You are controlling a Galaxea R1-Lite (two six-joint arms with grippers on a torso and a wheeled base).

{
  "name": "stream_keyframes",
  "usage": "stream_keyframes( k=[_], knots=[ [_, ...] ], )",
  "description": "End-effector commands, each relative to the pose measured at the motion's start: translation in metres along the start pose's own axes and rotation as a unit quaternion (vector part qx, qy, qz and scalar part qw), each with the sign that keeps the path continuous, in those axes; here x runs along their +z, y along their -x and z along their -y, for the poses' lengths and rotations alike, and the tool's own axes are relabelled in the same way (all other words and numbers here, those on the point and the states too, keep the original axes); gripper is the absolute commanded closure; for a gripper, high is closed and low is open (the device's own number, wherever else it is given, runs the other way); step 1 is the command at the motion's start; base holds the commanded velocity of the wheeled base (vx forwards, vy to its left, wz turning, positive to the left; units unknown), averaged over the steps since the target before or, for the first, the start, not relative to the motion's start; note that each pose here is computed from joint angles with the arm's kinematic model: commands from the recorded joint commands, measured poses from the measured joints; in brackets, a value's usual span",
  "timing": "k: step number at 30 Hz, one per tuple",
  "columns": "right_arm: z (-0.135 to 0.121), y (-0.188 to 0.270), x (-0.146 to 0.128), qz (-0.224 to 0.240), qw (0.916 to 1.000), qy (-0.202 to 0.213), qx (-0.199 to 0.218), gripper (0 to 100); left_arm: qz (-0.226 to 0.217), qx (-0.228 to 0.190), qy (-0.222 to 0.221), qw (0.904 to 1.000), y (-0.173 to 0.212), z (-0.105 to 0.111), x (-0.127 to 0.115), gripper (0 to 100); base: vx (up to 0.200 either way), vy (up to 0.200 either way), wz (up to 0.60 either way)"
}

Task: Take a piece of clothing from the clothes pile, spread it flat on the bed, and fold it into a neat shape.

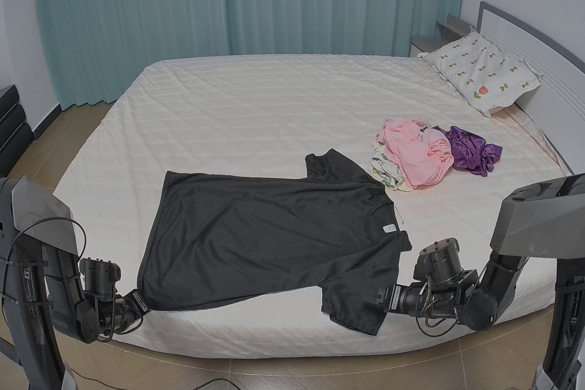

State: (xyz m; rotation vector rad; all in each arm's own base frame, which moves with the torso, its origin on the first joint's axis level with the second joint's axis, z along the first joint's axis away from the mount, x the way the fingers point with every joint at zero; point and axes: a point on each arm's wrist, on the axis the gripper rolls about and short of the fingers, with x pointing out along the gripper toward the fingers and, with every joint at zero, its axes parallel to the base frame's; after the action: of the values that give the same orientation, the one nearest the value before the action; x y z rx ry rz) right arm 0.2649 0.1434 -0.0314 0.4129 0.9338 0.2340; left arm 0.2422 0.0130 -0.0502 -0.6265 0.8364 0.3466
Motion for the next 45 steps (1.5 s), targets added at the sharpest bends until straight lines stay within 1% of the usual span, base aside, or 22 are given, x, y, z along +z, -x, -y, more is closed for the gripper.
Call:
stream_keyframes(
  k=[1,5,10,15,20,25,26,34,35,45],
  knots=[
    [-0.003,-0.002,-0.013,-0.020,0.9997,0.013,-0.002,0,0.001,-0.001,0.000,1.0000,0.000,0.000,0.001,100,0.000,0.000,0.00],
    [-0.003,-0.003,-0.016,-0.036,0.9991,0.016,-0.013,0,0.001,-0.001,0.000,1.0000,0.000,0.000,0.001,100,0.000,0.000,0.00],
    [-0.007,-0.011,-0.026,-0.054,0.9978,0.037,-0.013,0,0.001,-0.001,0.000,1.0000,0.000,0.000,0.001,100,0.000,0.000,0.00],
    [-0.008,-0.012,-0.026,-0.055,0.9976,0.038,-0.013,0,0.001,-0.001,0.000,1.0000,0.000,0.000,0.001,100,0.000,0.000,0.00],
    [-0.010,-0.014,-0.028,-0.058,0.9968,0.053,-0.011,0,0.001,-0.001,0.000,1.0000,0.000,0.000,0.001,100,0.000,0.000,0.00],
    [-0.013,-0.018,-0.025,-0.054,0.9970,0.055,-0.007,0,0.001,-0.001,0.001,1.0000,0.000,0.000,0.001,100,0.000,0.000,0.00],
    [-0.013,-0.020,-0.027,-0.060,0.9965,0.057,-0.014,0,0.001,-0.001,0.001,1.0000,0.000,0.000,0.001,100,0.000,0.000,0.00],
    [-0.017,-0.027,-0.028,-0.058,0.9948,0.066,-0.051,0,0.001,-0.001,0.001,1.0000,0.000,0.000,0.001,100,0.000,0.000,0.00],
    [-0.018,-0.029,-0.028,-0.053,0.9951,0.066,-0.051,100,0.001,-0.001,0.001,1.0000,0.000,0.000,0.001,100,0.000,0.000,0.00],
    [-0.019,-0.030,-0.026,-0.051,0.9951,0.065,-0.055,100,0.002,-0.001,0.001,1.0000,-0.001,0.000,0.001,100,0.000,0.000,0.00]
  ],
)
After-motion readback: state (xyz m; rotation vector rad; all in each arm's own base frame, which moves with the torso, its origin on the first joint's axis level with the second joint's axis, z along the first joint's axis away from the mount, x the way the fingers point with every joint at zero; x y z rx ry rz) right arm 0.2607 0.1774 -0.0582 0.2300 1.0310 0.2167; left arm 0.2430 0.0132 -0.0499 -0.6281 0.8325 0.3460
